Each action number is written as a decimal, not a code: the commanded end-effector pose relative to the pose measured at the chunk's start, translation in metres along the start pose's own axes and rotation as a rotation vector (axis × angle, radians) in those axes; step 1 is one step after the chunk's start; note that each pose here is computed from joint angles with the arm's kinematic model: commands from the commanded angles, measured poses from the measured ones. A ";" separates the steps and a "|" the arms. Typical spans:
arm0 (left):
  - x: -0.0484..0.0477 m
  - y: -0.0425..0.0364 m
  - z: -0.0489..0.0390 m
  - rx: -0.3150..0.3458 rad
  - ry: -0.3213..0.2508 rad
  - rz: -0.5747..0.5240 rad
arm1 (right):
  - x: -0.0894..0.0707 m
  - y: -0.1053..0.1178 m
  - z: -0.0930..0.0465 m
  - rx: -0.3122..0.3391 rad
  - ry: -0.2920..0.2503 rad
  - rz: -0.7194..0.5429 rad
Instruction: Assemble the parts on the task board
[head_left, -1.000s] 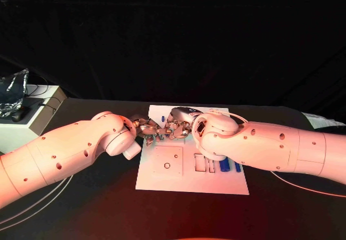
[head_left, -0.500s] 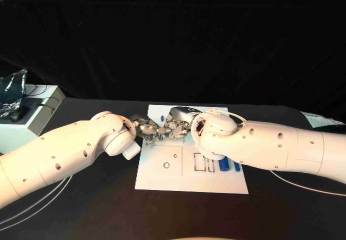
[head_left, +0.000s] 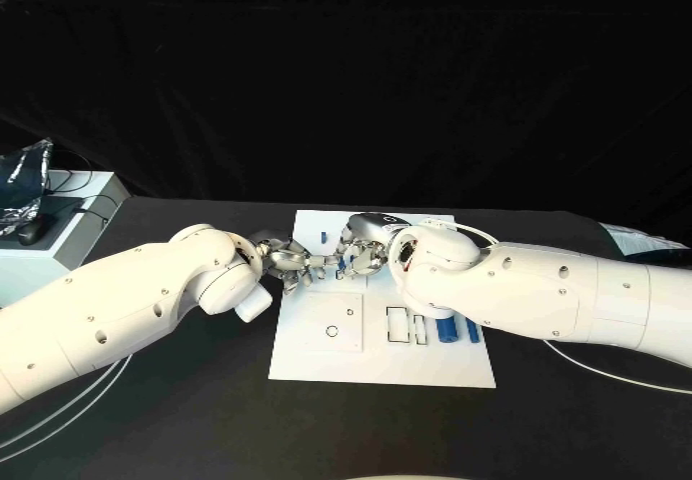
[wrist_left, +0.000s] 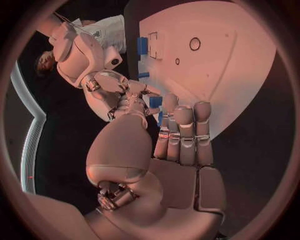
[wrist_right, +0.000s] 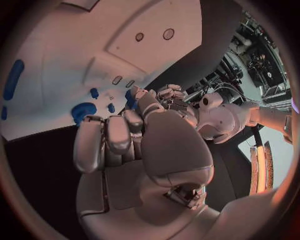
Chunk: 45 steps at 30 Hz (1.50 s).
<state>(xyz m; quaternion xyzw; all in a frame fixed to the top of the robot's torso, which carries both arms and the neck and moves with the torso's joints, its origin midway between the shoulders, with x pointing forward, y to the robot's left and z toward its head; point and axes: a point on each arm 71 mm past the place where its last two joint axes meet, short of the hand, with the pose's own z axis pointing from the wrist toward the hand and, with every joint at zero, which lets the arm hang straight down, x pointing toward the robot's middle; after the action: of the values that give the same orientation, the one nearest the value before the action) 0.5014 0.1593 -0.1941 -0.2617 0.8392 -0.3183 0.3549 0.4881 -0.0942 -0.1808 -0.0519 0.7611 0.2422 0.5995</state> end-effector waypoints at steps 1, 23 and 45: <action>-0.0031 0.0023 -0.0042 0.021 0.020 -0.019 | -0.003 -0.009 -0.002 0.021 -0.038 0.013; -0.0384 0.0285 -0.0242 0.167 -0.094 -0.316 | 0.007 -0.051 -0.017 0.126 -0.094 0.180; -0.0385 0.0288 -0.0272 0.184 -0.096 -0.319 | 0.025 -0.046 -0.012 0.145 -0.079 0.168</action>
<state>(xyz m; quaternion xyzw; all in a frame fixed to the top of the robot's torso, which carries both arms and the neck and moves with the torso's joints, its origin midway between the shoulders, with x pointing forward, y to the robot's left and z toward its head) 0.4982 0.2150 -0.1852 -0.3735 0.7421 -0.4234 0.3613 0.4871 -0.1352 -0.2172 0.0711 0.7575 0.2410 0.6025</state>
